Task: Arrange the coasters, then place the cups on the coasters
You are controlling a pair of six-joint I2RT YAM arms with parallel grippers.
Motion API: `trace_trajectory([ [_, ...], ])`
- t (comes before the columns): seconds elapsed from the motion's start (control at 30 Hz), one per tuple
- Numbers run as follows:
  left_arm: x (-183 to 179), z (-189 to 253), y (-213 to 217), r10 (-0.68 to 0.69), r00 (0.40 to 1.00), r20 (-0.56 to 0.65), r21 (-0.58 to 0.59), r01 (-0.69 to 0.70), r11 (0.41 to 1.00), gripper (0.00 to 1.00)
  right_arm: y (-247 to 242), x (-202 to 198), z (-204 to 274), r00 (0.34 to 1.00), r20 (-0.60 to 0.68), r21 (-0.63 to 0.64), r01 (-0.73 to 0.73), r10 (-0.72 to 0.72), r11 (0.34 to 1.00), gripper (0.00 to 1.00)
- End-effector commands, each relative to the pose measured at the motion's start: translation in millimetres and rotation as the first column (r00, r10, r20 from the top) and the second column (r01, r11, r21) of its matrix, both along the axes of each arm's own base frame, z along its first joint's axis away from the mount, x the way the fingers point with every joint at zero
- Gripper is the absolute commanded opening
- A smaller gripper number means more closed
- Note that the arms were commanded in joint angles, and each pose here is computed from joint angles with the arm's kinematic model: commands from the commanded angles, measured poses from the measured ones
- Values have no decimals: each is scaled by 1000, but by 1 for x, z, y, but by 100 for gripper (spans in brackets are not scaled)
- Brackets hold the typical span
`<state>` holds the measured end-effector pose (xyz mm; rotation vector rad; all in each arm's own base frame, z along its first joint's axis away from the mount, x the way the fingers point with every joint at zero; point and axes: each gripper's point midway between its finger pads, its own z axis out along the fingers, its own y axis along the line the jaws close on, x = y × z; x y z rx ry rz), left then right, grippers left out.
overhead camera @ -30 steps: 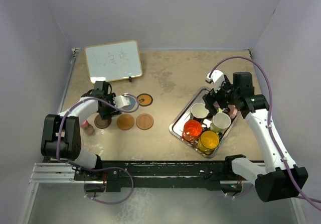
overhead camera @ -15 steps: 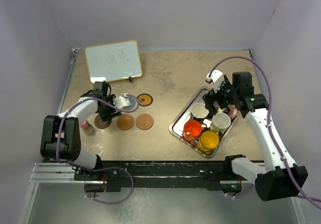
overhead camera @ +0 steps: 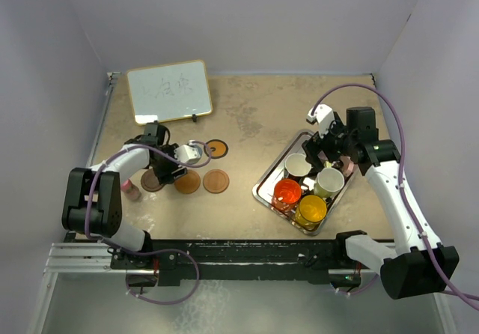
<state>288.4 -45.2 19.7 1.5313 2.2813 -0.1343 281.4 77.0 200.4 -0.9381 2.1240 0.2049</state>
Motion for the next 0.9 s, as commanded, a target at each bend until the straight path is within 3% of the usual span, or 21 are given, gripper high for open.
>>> trace_trajectory([
  [0.0,-3,6,-8,6,1000,-5,-40,-6,999,62,-1,4,12,999,32,-1,1,-1,1000,100],
  [0.4,8,68,13,40,987,158,35,-46,998,62,-1,3,13,999,39,0,-1,1,1000,100],
  [0.87,4,22,42,47,993,111,170,-65,983,63,0,2,14,999,38,6,-4,4,1000,100],
])
